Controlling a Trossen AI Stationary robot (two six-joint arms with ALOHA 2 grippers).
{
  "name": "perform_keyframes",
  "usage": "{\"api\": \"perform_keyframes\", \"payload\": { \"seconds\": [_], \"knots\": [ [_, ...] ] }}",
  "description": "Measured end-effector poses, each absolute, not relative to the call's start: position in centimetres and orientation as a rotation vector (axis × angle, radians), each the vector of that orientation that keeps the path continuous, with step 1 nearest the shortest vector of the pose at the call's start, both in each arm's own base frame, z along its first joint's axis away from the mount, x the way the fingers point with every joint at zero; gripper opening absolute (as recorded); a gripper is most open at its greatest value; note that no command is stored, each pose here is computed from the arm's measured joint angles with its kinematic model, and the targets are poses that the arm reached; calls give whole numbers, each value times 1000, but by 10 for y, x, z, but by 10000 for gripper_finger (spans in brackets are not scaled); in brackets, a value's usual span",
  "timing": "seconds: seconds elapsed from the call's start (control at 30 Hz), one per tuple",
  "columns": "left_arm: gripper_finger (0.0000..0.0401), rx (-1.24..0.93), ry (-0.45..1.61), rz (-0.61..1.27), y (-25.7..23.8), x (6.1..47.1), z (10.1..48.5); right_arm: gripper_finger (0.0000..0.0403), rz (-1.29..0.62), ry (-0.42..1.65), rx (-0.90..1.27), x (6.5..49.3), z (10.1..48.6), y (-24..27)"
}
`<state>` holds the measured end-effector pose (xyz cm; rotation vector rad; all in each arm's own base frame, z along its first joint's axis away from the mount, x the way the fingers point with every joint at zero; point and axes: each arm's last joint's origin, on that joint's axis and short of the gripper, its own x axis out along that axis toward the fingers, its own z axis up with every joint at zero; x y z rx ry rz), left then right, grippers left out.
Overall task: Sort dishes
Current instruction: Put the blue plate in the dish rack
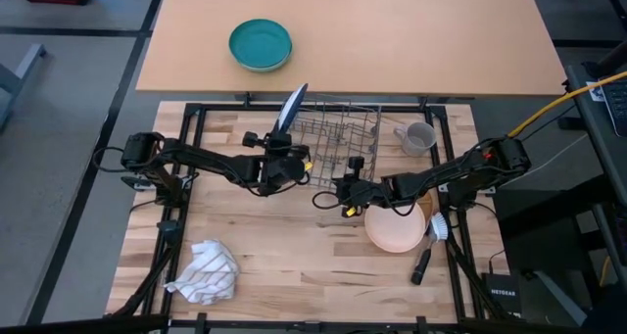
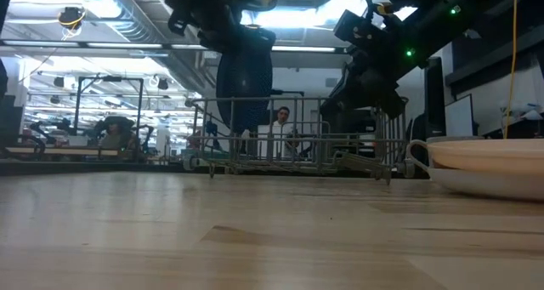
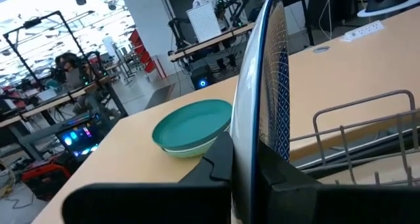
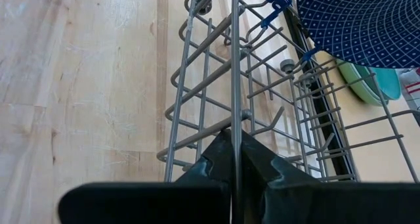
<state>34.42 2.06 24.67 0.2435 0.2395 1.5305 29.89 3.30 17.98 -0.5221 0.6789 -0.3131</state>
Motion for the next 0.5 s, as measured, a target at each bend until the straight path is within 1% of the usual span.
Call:
{"api": "perform_keyframes", "payload": {
  "seconds": [0.17, 0.5],
  "knots": [
    [0, 277, 271, 1527, 20, 344, 247, 12, -313, 679, -522, 299, 180, 33],
    [0, 237, 231, 1531, 20, 340, 241, 12, -313, 676, -523, 299, 180, 33]
  ]
}}
